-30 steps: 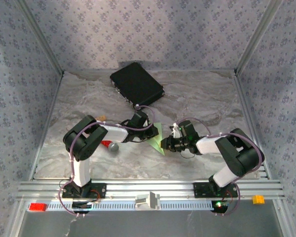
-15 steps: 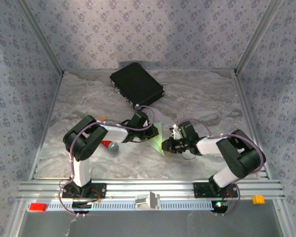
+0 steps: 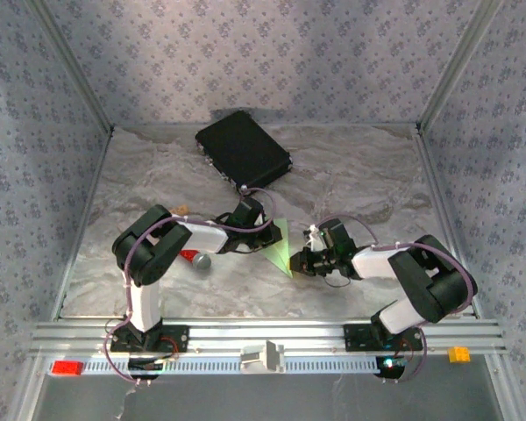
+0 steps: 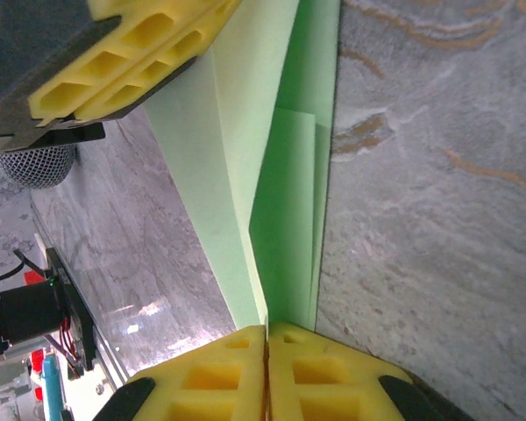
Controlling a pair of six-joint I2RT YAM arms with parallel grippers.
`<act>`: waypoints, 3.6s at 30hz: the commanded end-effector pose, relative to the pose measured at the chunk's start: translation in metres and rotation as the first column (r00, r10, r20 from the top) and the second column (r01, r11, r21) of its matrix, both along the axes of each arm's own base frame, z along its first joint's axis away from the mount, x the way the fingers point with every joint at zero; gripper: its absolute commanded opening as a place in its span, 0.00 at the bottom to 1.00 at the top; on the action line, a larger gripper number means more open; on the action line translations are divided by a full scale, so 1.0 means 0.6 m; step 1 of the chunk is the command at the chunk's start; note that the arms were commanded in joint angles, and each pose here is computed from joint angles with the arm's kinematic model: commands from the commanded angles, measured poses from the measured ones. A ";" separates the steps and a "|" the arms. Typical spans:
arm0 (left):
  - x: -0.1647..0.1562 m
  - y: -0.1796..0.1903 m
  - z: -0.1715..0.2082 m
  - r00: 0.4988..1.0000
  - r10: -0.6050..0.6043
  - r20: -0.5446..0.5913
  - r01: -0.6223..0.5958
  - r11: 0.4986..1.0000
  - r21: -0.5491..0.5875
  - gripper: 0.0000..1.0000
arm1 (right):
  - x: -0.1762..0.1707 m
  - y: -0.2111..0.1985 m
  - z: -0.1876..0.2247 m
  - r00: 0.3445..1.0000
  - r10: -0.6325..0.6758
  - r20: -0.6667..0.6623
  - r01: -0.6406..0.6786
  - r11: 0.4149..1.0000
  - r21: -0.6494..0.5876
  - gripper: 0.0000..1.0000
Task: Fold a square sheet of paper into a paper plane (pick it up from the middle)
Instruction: Fourth fold the wing at the center of the table.
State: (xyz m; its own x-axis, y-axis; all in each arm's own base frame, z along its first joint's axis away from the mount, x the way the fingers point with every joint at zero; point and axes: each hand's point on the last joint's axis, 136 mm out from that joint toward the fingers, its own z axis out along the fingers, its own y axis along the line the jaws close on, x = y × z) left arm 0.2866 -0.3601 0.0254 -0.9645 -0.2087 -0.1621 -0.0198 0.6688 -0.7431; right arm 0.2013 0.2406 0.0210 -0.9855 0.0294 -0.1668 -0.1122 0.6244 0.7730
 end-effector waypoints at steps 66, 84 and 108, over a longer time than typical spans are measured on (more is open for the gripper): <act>-0.026 0.019 -0.044 0.999 -0.005 -0.051 0.008 0.998 0.060 0.07 | 0.036 0.053 0.064 0.996 0.085 0.014 -0.084 0.996 -0.038 0.04; -0.025 0.025 -0.053 0.998 0.004 -0.060 0.000 0.998 0.070 0.07 | -0.032 0.006 -0.041 0.992 0.038 -0.124 -0.052 0.992 -0.113 0.05; -0.023 0.033 -0.062 0.997 0.029 -0.071 -0.024 0.997 0.074 0.07 | -0.115 -0.046 -0.043 0.992 0.012 -0.124 -0.029 0.990 -0.139 0.05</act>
State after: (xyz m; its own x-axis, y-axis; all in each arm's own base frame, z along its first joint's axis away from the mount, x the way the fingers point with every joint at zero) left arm 0.2808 -0.3616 0.0246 -0.9677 -0.2035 -0.1490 -0.0189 0.6475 -0.7618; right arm 0.1591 0.2341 0.0188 -0.9858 -0.0099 -0.1676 -0.1336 0.6510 0.7472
